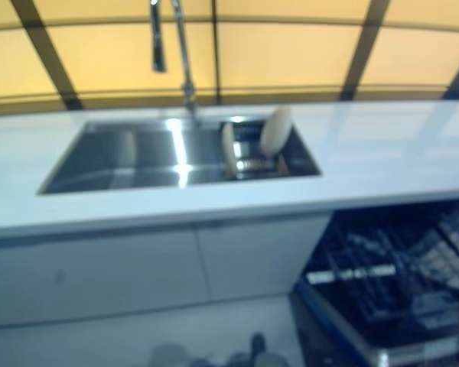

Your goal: Take plates into dishwasher

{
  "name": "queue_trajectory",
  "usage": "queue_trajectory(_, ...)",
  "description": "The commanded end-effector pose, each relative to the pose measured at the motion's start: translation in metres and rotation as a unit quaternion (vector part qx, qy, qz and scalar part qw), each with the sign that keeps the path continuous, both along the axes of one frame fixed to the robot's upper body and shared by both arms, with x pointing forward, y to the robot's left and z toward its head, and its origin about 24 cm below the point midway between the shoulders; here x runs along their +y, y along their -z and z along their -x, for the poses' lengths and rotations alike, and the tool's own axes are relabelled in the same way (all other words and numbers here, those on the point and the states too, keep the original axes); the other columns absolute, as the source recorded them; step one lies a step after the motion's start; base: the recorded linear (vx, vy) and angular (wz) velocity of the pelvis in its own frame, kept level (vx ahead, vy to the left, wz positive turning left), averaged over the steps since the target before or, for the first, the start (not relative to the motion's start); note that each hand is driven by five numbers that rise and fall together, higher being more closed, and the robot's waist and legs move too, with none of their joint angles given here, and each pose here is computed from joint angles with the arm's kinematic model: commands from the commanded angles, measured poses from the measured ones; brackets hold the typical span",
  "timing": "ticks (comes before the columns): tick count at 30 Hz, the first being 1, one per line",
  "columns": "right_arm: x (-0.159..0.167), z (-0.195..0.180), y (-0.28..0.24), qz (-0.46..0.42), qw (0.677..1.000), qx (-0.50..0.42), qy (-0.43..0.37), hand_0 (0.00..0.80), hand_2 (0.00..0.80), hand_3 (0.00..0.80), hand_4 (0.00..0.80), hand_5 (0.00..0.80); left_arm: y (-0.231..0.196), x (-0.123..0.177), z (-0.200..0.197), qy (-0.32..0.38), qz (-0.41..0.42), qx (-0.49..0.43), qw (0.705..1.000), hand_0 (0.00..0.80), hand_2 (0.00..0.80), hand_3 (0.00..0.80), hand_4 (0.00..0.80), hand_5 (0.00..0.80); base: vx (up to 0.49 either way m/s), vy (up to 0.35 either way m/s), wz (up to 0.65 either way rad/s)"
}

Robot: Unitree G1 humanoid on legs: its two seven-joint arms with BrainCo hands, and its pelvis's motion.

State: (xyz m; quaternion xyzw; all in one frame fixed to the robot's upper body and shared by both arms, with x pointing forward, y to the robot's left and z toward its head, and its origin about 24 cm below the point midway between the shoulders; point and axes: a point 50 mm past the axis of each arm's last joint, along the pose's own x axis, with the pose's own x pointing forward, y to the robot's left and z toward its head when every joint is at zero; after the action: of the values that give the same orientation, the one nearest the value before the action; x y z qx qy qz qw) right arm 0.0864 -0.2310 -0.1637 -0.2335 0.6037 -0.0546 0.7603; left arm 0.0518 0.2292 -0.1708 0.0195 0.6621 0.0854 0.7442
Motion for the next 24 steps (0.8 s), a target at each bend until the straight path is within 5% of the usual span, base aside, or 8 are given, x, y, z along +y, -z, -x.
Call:
queue_trajectory(1, -0.013, -0.025, -0.009, -0.013, 0.999, -0.041, -0.011, 0.000, 0.000, 0.000, 0.000, 0.000, -0.004, 0.001, -0.022, 0.059, 0.006, -0.026, 0.998, 0.000, 0.000, 0.000, 0.000, 0.000, 0.270, -0.090, 0.39)
queue_trajectory(5, -0.002, -0.060, -0.022, -0.136, 0.983, -0.093, -0.087, 0.000, 0.000, 0.000, 0.000, 0.000, -0.006, 0.008, -0.025, 0.073, 0.000, -0.027, 0.997, 0.000, 0.000, 0.000, 0.000, 0.000, 0.210, -0.087, 0.27)
queue_trajectory(12, 0.005, -0.114, -0.114, -0.354, 0.856, -0.089, -0.366, 0.000, 0.000, 0.000, 0.000, 0.000, -0.017, 0.051, -0.001, 0.032, -0.028, -0.020, 0.999, 0.000, 0.000, 0.000, 0.000, 0.000, 0.158, -0.073, -0.16)
queue_trajectory(24, 0.016, -0.140, -0.238, -0.497, 0.724, -0.157, -0.452, 0.000, 0.000, 0.000, 0.000, 0.000, -0.038, 0.093, -0.019, 0.060, -0.083, -0.052, 0.993, 0.000, 0.000, 0.000, 0.000, 0.000, 0.159, 0.098, -0.31)
